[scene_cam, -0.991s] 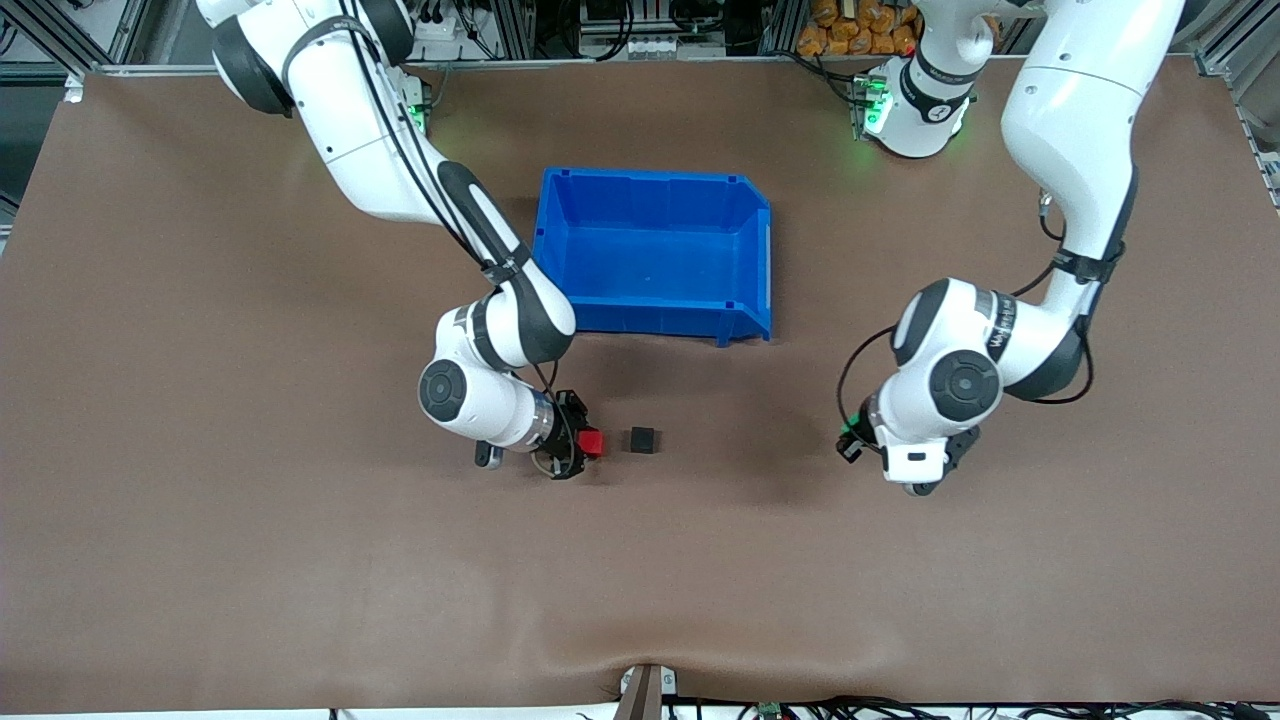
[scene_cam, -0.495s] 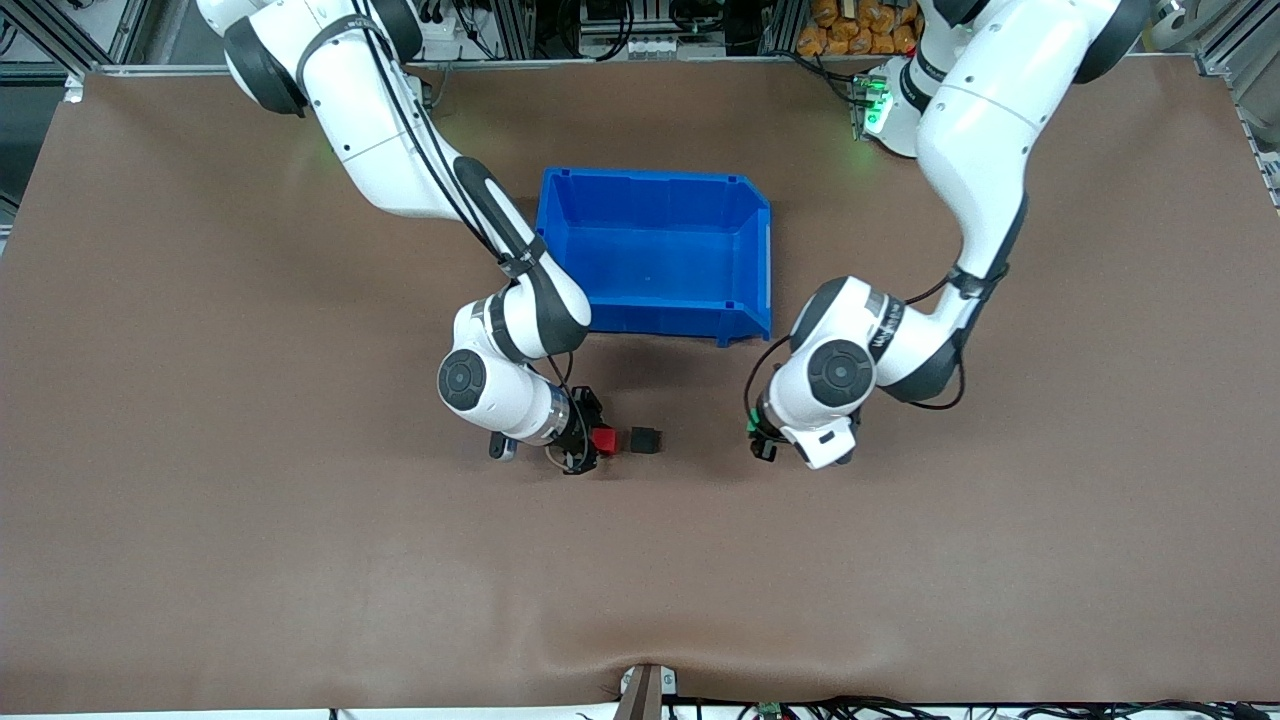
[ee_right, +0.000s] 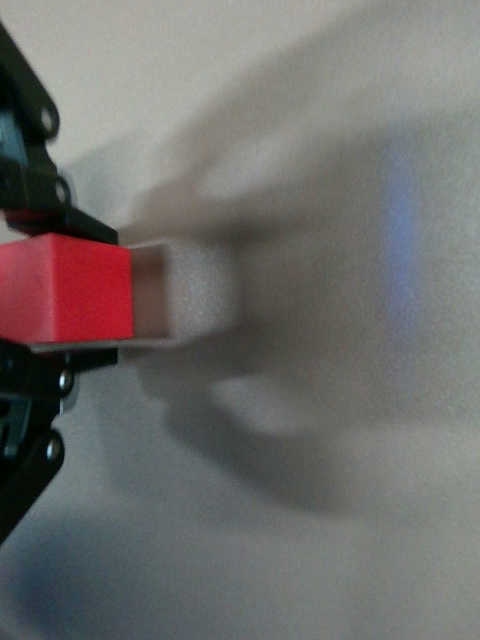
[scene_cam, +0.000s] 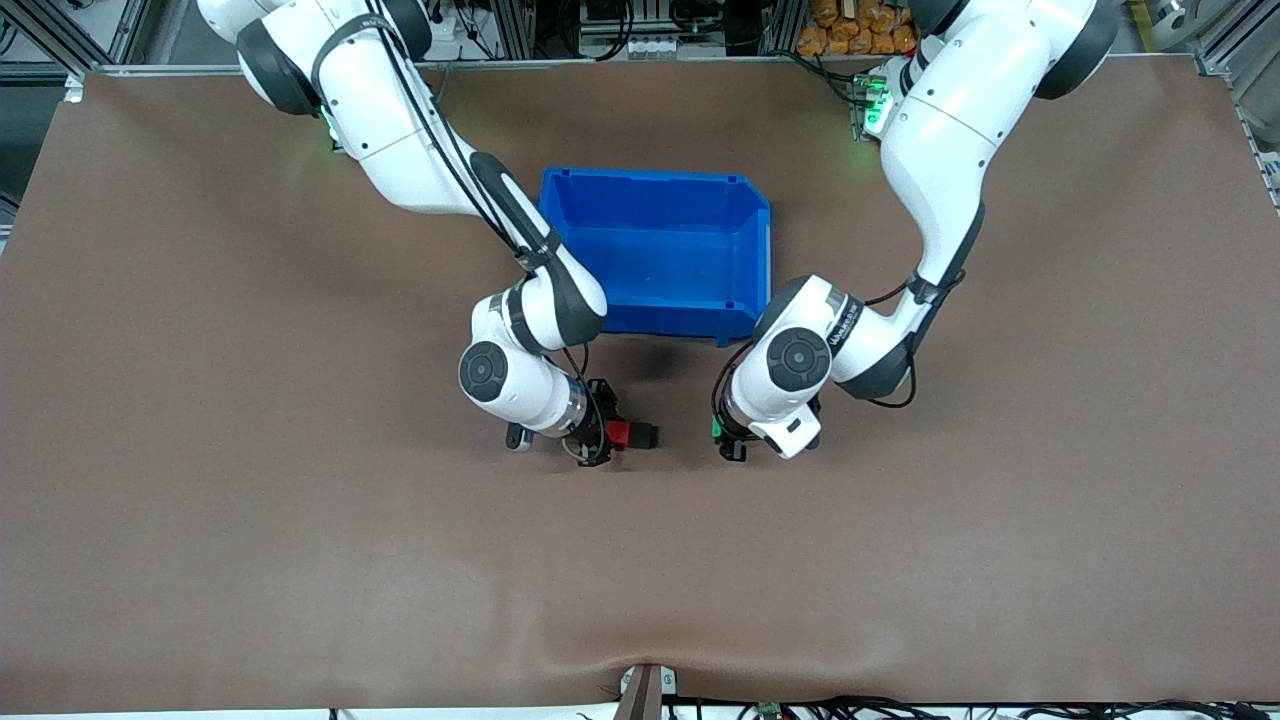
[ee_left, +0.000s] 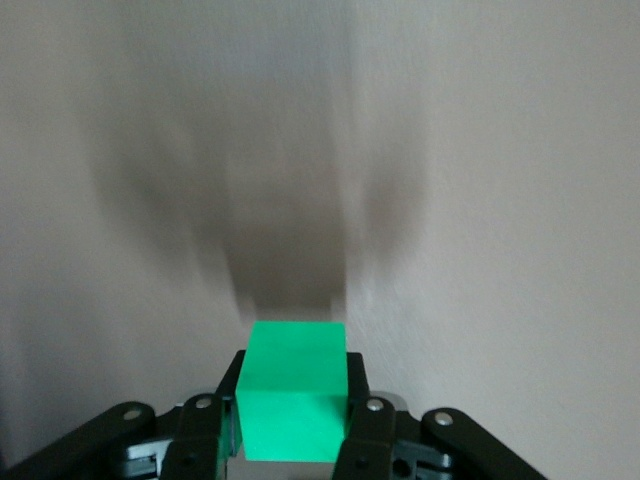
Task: Attach green and red cubes to black cube
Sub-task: 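Press the red cube against the black cube and open the right gripper, then withdraw the right gripper while the left gripper holds the green cube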
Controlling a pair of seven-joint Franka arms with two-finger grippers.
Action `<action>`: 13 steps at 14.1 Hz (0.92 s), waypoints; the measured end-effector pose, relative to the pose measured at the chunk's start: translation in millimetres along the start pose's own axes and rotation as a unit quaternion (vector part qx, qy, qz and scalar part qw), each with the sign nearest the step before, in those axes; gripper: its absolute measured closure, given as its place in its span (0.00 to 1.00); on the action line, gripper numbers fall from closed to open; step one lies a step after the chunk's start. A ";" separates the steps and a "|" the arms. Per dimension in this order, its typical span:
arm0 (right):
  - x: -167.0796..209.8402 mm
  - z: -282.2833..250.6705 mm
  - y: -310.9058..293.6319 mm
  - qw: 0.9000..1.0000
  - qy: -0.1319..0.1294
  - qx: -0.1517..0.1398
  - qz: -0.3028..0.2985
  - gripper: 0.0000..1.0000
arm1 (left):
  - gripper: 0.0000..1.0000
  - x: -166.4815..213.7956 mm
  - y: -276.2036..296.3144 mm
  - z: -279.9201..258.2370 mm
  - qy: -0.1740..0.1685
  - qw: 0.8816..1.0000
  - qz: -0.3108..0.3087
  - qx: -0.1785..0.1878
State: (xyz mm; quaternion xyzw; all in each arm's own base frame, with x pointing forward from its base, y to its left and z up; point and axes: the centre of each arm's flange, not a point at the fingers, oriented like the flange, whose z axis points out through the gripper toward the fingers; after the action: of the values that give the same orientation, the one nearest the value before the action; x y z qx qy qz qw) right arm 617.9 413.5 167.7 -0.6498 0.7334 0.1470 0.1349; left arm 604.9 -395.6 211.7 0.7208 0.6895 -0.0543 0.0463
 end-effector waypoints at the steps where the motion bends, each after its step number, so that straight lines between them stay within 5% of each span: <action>1: -0.2 -0.5 -0.7 1.000 0.000 0.001 0.001 0.36 | 0.60 -4.6 -1.7 0.4 -0.002 1.000 -0.004 -0.003; 4: 4.3 -13.9 -15.9 1.000 0.003 0.020 -0.004 0.04 | 0.60 -10.9 0.7 -4.5 -0.011 1.000 -0.007 -0.014; 7: 10.4 -57.5 -46.3 0.997 0.018 0.054 -0.044 0.00 | 0.60 -19.4 13.0 -16.1 -0.038 0.998 -0.016 -0.041; 10: 47.0 -134.0 -75.0 0.993 0.038 -0.008 -0.114 0.00 | 0.60 -34.7 9.9 -0.1 -0.056 0.997 -0.004 -0.060; 13: 117.9 -247.0 -101.6 0.980 0.031 -0.058 -0.187 0.00 | 0.60 -42.5 3.0 18.1 -0.059 0.997 0.004 -0.054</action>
State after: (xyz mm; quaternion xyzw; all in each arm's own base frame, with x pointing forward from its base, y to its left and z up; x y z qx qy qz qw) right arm 703.1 197.9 345.1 -0.7867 0.5926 0.1413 0.0998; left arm 605.8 -440.4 199.7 0.7153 0.6847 -0.0589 0.1263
